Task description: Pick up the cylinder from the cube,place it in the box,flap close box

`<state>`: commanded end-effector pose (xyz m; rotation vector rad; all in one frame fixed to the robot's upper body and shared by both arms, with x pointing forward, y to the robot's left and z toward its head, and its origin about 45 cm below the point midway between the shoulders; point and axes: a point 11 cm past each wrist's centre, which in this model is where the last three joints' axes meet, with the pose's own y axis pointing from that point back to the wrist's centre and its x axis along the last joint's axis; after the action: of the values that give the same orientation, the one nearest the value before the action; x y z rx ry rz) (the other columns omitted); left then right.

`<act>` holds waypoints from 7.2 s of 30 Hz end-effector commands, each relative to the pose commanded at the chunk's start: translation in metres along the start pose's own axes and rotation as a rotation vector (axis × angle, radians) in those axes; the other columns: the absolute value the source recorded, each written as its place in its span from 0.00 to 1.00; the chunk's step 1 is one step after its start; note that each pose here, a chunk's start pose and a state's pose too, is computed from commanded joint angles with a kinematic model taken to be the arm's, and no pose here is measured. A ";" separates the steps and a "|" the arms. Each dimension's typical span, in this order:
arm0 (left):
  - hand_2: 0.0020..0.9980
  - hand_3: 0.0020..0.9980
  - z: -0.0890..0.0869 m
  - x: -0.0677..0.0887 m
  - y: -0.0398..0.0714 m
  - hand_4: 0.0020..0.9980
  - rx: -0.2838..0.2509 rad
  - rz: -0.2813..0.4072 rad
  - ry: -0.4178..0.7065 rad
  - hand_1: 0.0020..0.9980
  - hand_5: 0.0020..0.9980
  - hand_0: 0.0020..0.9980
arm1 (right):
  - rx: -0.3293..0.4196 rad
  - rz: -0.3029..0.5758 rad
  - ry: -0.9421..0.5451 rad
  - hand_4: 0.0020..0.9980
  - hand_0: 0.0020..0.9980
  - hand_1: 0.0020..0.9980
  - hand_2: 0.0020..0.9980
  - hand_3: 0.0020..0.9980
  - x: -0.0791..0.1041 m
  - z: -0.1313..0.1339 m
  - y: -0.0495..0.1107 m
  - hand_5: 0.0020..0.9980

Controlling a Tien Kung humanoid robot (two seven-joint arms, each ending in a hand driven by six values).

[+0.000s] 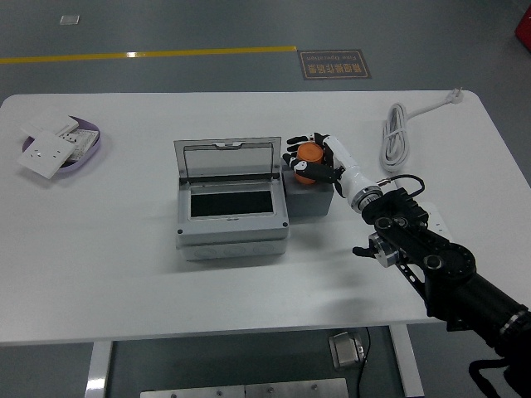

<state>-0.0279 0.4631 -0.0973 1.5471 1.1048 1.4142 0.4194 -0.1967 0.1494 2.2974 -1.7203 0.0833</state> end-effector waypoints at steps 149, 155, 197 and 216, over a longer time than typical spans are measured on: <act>0.56 0.59 0.003 0.004 0.001 0.68 0.002 0.007 -0.016 0.60 0.21 0.57 | 0.075 -0.343 0.764 0.66 0.77 0.69 0.71 0.73 -0.068 -0.120 -0.026 0.30; 0.56 0.59 0.002 0.004 0.001 0.67 -0.003 0.007 -0.012 0.60 0.21 0.57 | 0.095 -0.360 0.804 0.68 0.77 0.69 0.71 0.73 -0.068 -0.112 -0.009 0.32; 0.56 0.59 -0.024 -0.014 -0.002 0.67 0.049 -0.018 -0.008 0.60 0.21 0.57 | 0.119 -0.090 0.415 0.66 0.75 0.67 0.70 0.72 0.028 -0.085 0.058 0.33; 0.56 0.59 -0.035 -0.021 -0.003 0.67 0.060 -0.028 -0.001 0.60 0.21 0.57 | 0.183 0.258 0.043 0.65 0.73 0.67 0.68 0.69 0.133 -0.064 0.084 0.34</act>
<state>-0.0636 0.4435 -0.1039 1.5676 1.1737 1.3726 0.3863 -0.3262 0.2532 2.1610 -2.0536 0.3512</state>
